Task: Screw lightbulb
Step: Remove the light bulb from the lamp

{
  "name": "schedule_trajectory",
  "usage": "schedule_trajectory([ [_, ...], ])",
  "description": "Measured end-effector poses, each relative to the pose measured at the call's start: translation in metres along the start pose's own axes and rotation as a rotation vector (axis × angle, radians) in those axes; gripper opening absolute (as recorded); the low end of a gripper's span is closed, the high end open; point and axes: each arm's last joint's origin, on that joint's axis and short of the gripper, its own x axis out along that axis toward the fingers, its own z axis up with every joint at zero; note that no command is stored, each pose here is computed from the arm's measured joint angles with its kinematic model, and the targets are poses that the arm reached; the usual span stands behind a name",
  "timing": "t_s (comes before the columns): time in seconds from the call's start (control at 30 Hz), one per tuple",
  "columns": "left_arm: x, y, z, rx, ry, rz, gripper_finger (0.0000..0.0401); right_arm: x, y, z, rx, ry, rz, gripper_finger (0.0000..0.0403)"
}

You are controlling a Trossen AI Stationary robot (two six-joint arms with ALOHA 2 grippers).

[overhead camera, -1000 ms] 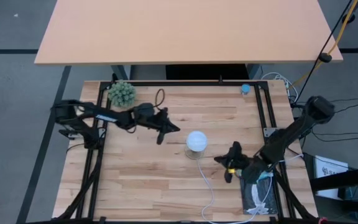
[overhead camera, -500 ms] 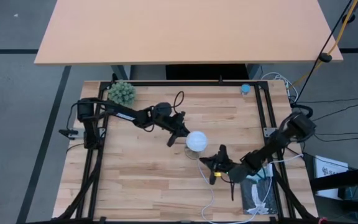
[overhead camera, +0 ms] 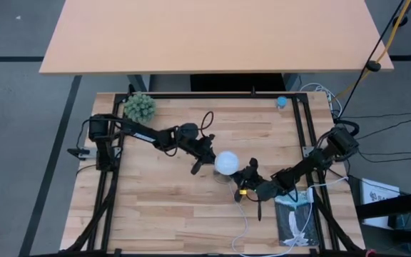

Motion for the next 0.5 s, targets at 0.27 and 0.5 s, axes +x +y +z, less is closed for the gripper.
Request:
schedule_trajectory([
  [0.27,-0.003,0.005,-0.001,-0.007,0.002,0.019,0.0,0.011,-0.012,0.001,-0.078,0.018,-0.077,0.0],
  [0.5,-0.009,0.014,-0.002,-0.019,0.01,0.076,0.0,0.015,-0.016,0.009,-0.07,0.032,-0.057,0.0],
])
